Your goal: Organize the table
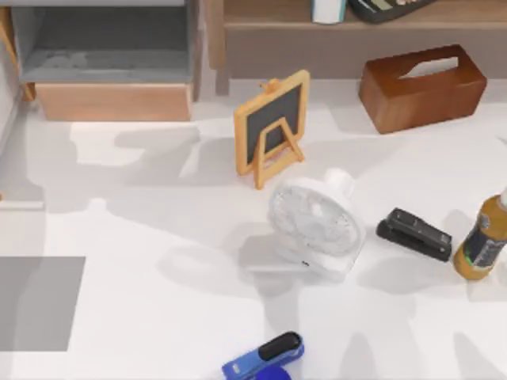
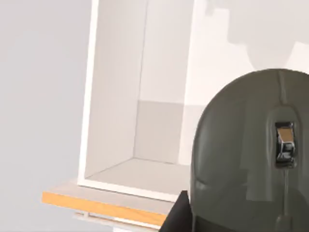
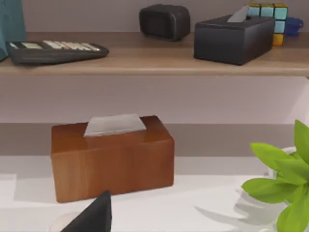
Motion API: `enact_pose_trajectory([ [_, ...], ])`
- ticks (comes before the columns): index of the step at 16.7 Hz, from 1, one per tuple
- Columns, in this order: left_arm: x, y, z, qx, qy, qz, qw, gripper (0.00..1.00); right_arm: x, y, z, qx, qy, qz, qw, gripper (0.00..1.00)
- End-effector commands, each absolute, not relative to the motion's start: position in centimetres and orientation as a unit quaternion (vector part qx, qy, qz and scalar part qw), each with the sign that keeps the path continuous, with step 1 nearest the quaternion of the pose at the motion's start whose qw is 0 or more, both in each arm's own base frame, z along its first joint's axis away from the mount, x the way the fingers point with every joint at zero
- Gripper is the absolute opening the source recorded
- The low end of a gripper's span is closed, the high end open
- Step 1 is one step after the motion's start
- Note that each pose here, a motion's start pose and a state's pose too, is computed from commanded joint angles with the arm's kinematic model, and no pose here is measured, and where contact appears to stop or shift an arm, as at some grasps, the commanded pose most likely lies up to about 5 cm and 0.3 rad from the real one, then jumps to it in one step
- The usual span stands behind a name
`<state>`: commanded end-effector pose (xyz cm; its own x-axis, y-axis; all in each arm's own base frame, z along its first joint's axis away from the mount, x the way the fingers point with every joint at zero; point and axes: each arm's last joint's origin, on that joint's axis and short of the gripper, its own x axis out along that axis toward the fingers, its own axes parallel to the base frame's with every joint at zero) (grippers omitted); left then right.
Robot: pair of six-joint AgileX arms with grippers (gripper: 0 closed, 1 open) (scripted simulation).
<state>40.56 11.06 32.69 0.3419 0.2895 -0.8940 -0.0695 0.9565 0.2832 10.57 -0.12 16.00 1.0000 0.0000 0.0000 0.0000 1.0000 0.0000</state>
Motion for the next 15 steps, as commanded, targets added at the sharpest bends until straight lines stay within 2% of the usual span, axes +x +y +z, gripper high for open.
enact_pose_trajectory([
  [7,37.2,8.9,34.9,0.101,0.534,0.111,0.832,0.00,10.6,-0.1,16.0,0.000,0.000,0.000,1.000,1.00],
  [15,33.9,6.8,34.7,0.091,0.514,0.100,0.847,0.00,10.6,-0.1,16.0,0.000,0.000,0.000,1.000,1.00],
])
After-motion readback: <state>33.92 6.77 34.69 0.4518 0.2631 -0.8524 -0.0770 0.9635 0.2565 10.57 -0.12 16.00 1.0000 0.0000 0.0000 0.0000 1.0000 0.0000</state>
